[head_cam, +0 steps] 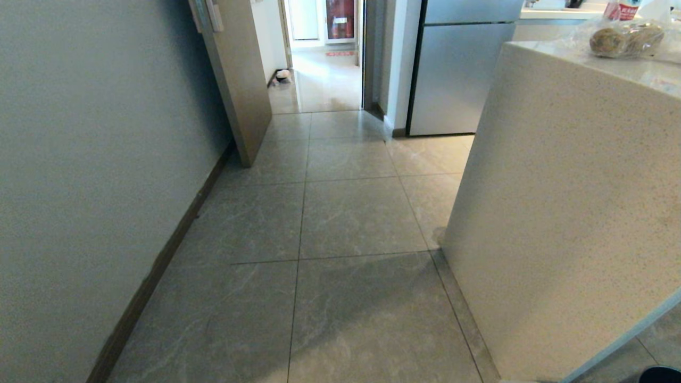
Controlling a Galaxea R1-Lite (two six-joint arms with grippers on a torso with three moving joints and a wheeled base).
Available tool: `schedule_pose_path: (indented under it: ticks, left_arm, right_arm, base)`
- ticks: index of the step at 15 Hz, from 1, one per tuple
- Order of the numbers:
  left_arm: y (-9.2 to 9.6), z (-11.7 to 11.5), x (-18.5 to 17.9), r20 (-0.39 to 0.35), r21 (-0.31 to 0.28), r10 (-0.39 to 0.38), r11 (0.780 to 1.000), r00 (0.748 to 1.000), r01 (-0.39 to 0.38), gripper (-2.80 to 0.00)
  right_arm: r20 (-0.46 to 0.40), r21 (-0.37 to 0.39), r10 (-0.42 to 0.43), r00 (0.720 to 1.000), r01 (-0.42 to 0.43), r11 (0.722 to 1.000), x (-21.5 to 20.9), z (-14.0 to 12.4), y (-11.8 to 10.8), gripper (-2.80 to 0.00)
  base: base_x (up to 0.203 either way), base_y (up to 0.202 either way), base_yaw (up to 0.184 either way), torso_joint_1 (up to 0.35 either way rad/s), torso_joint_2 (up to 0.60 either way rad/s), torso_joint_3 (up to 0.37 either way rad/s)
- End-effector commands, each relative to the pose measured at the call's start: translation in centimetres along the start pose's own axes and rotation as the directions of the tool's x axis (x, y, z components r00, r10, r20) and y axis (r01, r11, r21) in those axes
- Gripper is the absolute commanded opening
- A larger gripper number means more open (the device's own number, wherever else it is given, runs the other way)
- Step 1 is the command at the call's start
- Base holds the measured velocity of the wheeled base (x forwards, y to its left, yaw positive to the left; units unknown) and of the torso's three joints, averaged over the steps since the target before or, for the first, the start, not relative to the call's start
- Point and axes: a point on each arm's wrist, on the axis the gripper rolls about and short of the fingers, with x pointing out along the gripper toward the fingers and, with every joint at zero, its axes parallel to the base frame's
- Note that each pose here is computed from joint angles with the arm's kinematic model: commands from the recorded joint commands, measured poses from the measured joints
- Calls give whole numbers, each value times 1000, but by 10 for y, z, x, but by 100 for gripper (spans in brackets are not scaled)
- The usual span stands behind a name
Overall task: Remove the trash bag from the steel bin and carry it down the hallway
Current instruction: Put the trash bag at the door
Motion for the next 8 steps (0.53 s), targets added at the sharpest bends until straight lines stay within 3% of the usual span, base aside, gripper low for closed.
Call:
schedule_pose_path:
  ticks: [1, 8]
  left_arm:
    - [0, 0, 0, 1, 0, 0, 1000, 1000, 0, -280]
    - [0, 0, 0, 1, 0, 0, 1000, 1000, 0, -280]
  right_arm:
    - [-1, 0, 2, 1000, -2, 1000, 0, 0, 0, -280]
    - [-1, 0, 2, 1000, -2, 1000, 0, 0, 0, -280]
  base:
    - [86, -8, 0, 1, -1, 12]
    - [187, -1, 2, 1, 1, 2]
